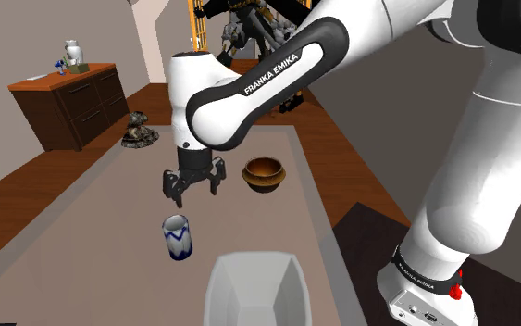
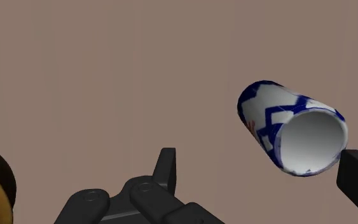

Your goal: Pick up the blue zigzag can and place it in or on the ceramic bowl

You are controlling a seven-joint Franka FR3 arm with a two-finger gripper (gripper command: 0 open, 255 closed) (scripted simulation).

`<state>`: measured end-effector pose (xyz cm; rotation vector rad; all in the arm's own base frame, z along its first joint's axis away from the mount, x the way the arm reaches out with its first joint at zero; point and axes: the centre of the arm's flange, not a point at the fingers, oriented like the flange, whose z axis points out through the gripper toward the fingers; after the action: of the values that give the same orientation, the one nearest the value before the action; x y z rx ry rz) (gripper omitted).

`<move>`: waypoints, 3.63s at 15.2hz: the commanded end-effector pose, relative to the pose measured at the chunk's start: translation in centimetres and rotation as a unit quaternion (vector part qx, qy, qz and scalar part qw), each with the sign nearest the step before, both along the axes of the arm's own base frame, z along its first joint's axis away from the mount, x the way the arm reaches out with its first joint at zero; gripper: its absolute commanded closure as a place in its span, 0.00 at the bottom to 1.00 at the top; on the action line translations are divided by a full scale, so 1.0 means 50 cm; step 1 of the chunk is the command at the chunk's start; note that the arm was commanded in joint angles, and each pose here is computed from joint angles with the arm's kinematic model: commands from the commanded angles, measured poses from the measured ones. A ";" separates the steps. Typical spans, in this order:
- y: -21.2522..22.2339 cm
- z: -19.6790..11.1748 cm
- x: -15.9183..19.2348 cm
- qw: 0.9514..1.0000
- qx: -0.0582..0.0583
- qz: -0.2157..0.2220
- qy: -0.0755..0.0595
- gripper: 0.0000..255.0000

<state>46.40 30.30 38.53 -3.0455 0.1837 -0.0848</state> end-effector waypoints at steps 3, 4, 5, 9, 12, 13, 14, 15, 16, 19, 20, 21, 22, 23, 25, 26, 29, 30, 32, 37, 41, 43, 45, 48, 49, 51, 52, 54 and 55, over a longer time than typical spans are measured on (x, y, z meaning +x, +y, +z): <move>0.081 -0.055 0.041 1.000 0.001 -0.005 0.007 0.00; 0.100 -0.069 0.051 1.000 0.001 -0.006 0.008 0.00; 0.120 -0.084 0.060 1.000 0.002 -0.007 0.010 0.00; 0.123 -0.126 0.062 1.000 0.002 -0.007 0.010 0.00; 0.126 -0.157 0.063 1.000 0.002 -0.007 0.010 0.00; 0.127 -0.163 0.064 1.000 0.002 -0.007 0.010 0.00; 0.127 -0.163 0.064 1.000 0.002 -0.007 0.010 0.00; 0.127 -0.163 0.064 1.000 0.002 -0.007 0.010 0.00; 0.127 -0.163 0.064 1.000 0.002 -0.007 0.010 0.00; 0.127 -0.163 0.064 1.000 0.002 -0.007 0.010 0.00; 0.127 -0.163 0.064 1.000 0.002 -0.007 0.010 0.00; 0.127 -0.163 0.064 1.000 0.002 -0.007 0.010 0.00; 0.127 -0.163 0.064 1.000 0.002 -0.007 0.010 1.00; 0.127 -0.163 0.064 1.000 0.002 -0.007 0.010 1.00; 0.127 -0.163 0.064 1.000 0.002 -0.007 0.010 1.00; 0.127 -0.163 0.064 1.000 0.002 -0.007 0.010 1.00; 0.127 -0.163 0.063 1.000 0.002 -0.007 0.010 1.00; 0.127 -0.163 0.063 1.000 0.002 -0.007 0.010 1.00; 0.127 -0.153 0.064 1.000 0.002 -0.007 0.010 1.00; 0.127 -0.100 0.064 1.000 0.002 -0.007 0.010 1.00; 0.127 -0.058 0.064 1.000 0.002 -0.007 0.010 1.00; 0.127 -0.037 0.064 1.000 0.002 -0.007 0.010 1.00; 0.127 -0.015 0.064 1.000 0.002 -0.007 0.010 1.00; 0.127 0.016 0.064 1.000 0.002 -0.007 0.010 1.00; 0.127 0.027 0.064 1.000 0.002 -0.007 0.010 1.00; 0.127 0.048 0.064 1.000 0.002 -0.007 0.010 1.00; 0.127 0.059 0.064 1.000 0.002 -0.007 0.010 1.00; 0.127 0.080 0.064 1.000 0.002 -0.007 0.010 1.00; 0.127 0.090 0.064 1.000 0.002 -0.007 0.010 1.00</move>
<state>49.71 36.54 42.35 -3.0430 0.2061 -0.0554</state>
